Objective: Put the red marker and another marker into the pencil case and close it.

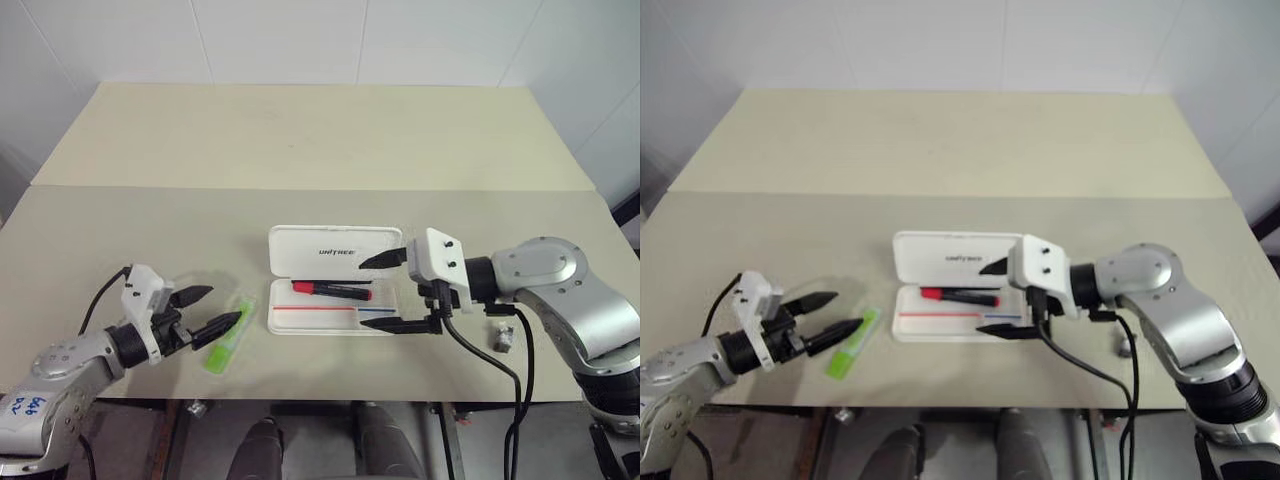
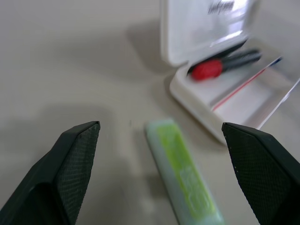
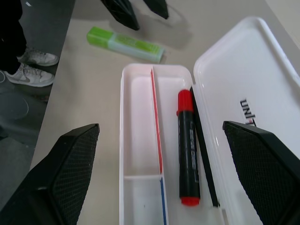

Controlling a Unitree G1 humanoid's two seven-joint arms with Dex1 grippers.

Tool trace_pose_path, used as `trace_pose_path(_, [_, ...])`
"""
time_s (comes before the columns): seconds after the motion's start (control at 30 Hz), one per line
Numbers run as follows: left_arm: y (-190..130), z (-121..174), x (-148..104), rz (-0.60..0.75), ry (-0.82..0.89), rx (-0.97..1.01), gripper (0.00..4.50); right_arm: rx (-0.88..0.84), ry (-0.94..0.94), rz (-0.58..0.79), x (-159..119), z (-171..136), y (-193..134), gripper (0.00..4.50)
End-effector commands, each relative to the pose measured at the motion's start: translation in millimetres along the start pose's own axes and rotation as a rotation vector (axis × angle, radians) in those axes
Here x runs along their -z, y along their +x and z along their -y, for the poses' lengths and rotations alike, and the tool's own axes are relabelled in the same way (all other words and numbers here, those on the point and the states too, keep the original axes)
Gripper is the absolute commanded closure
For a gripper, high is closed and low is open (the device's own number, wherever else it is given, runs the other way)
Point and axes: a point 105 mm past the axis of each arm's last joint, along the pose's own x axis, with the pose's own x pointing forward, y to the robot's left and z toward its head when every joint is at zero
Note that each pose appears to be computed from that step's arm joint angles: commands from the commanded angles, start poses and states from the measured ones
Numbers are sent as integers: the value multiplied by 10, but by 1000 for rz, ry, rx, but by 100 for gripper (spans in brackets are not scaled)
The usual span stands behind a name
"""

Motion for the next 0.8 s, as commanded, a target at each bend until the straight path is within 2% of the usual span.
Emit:
trace_pose_path(0.03, [-67,30,54,-67,-5,-35,0,35,-21,4,-14,51,-102,4])
trace_pose_path(0.47, [52,-34,299,-283,20,-44,0,68,-21,-17,37,99,-131,4])
trace_pose_path(0.57, [112,-25,306,-284,20,-20,67,78,-17,-16,38,94,-139,0])
trace_pose_path(0.8, [224,-51,274,-285,43,2,280,108,-9,-20,58,77,-179,0])
